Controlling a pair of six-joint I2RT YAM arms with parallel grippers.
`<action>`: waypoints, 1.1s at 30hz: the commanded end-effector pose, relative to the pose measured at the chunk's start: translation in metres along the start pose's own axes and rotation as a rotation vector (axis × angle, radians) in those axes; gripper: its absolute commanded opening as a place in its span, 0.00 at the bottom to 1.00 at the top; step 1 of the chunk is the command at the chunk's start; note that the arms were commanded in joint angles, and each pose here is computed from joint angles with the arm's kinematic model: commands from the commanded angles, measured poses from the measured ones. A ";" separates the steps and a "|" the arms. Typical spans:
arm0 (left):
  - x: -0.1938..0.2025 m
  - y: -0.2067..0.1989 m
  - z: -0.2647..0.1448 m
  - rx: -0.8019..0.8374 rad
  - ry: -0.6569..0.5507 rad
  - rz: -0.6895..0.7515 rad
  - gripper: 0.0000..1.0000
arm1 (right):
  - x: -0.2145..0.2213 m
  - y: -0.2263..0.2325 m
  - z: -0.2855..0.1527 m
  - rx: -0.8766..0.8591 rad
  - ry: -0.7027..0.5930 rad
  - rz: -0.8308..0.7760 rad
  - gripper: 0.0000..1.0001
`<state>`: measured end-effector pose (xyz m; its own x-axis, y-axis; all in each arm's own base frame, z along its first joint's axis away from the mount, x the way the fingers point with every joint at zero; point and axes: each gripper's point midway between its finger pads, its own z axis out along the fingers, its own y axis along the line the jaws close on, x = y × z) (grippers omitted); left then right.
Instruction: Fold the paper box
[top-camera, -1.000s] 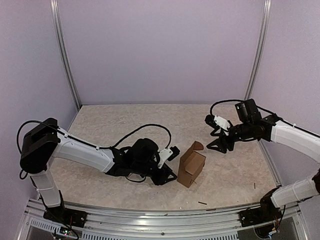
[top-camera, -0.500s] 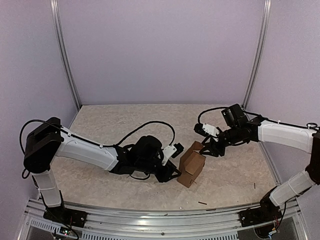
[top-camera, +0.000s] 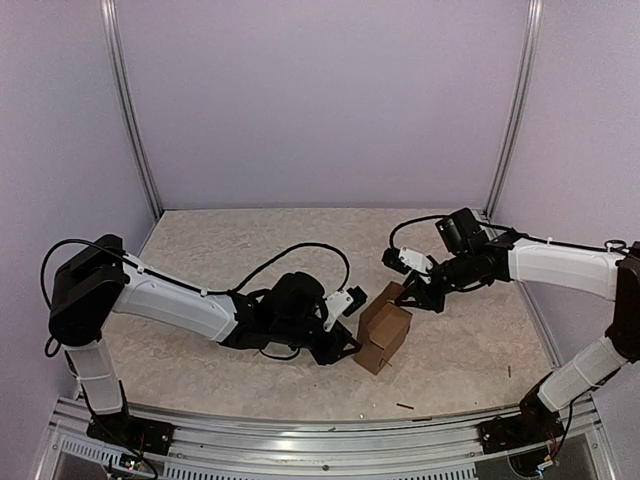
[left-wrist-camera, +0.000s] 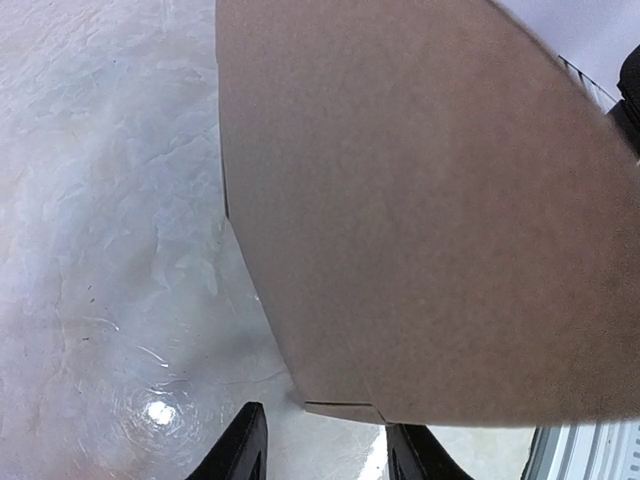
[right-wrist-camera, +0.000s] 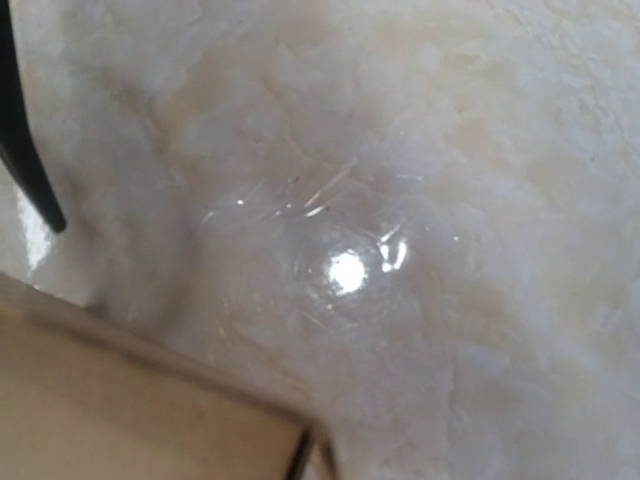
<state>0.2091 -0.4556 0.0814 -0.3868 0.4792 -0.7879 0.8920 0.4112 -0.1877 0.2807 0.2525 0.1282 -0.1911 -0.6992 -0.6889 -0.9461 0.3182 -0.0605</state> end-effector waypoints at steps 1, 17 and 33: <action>-0.004 0.000 0.005 -0.008 -0.008 0.017 0.40 | -0.005 0.005 0.008 -0.036 0.006 0.002 0.18; -0.007 0.003 0.011 -0.017 -0.016 0.010 0.40 | -0.014 -0.014 0.011 -0.002 0.080 0.230 0.00; 0.021 0.023 -0.009 -0.117 0.049 -0.014 0.40 | -0.007 -0.013 -0.012 0.046 0.112 0.210 0.32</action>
<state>0.2216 -0.4488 0.0687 -0.3983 0.4877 -0.7769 0.8660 0.4792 -0.1431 0.3017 0.2562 0.1232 -0.4482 -0.6588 -0.6042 -0.8581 0.5065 0.0843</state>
